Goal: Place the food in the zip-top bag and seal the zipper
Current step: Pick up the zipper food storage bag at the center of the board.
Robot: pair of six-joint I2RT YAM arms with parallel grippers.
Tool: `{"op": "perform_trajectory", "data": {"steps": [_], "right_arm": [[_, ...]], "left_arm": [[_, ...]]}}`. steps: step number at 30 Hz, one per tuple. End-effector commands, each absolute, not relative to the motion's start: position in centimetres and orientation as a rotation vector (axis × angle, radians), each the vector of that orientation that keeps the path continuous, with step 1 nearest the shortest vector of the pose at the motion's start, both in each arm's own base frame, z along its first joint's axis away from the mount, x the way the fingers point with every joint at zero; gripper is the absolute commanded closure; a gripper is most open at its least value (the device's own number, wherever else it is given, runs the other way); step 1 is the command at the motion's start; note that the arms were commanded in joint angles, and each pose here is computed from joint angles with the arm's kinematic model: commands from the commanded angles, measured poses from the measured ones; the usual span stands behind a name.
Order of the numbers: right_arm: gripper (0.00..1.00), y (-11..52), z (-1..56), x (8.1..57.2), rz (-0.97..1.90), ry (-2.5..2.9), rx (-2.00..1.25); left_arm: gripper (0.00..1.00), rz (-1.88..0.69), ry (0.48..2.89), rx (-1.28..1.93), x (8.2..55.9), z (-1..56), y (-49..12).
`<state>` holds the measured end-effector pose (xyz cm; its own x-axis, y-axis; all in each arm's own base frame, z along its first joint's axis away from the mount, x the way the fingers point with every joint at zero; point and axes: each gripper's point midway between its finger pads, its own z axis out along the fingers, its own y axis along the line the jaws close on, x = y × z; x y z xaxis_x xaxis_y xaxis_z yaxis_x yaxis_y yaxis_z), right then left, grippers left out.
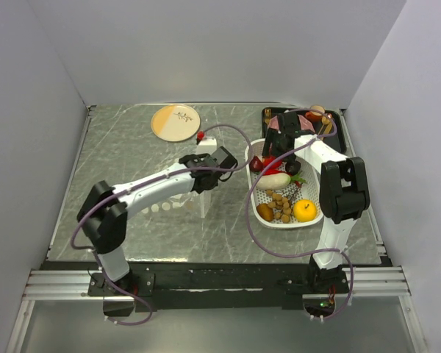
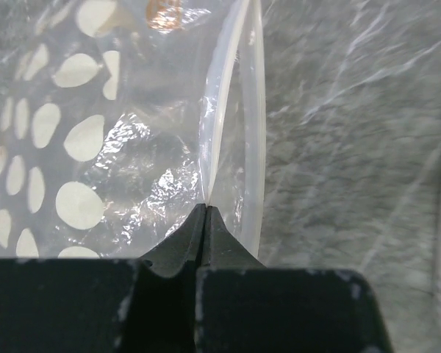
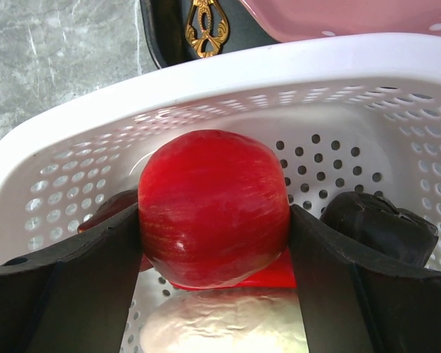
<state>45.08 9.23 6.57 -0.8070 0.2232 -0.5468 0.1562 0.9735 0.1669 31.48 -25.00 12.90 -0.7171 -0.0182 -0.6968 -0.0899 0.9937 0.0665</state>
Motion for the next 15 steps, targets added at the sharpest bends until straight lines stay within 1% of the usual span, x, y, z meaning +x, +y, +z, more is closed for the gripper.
{"op": "perform_trajectory", "data": {"steps": [1, 2, 3, 5, 6, 7, 8, 11, 15], "right_arm": [[0.42, 9.1, 6.6, 45.4, 0.156, 2.524, 0.284], [0.46, 9.2, 6.6, 45.4, 0.163, 2.521, 0.278], [0.57, 9.4, 6.8, 45.3, 0.179, 2.521, 0.273], [0.7, 9.5, 7.1, 45.3, 0.191, 2.508, 0.274], [0.9, 9.6, 7.6, 45.1, 0.203, 2.496, 0.272], [0.97, 9.6, 8.0, 45.2, 0.209, 2.478, 0.271], [1.0, 9.6, 8.3, 45.1, 0.211, 2.47, 0.268], [1.0, 9.5, 10.0, 44.9, 0.221, 2.437, 0.264], [1.0, 10.4, 13.6, 44.0, 0.324, 2.354, 0.252]], "left_arm": [[0.99, 0.006, 2.319, -0.095, 31.5, 16.3, -25.5], [0.99, 0.001, 2.318, -0.095, 31.6, 16.4, -25.5], [0.99, -0.008, 2.316, -0.095, 31.5, 16.5, -25.6], [0.99, -0.006, 2.316, -0.096, 31.5, 16.4, -25.4], [0.99, -0.009, 2.317, -0.098, 31.5, 16.5, -25.4], [0.99, -0.009, 2.319, -0.098, 31.5, 16.3, -25.4], [0.99, -0.013, 2.317, -0.103, 31.6, 16.4, -25.3], [0.99, -0.026, 2.32, -0.109, 31.6, 16.2, -25.2], [0.99, -0.05, 2.317, -0.119, 31.8, 16.3, -25.3]]}}
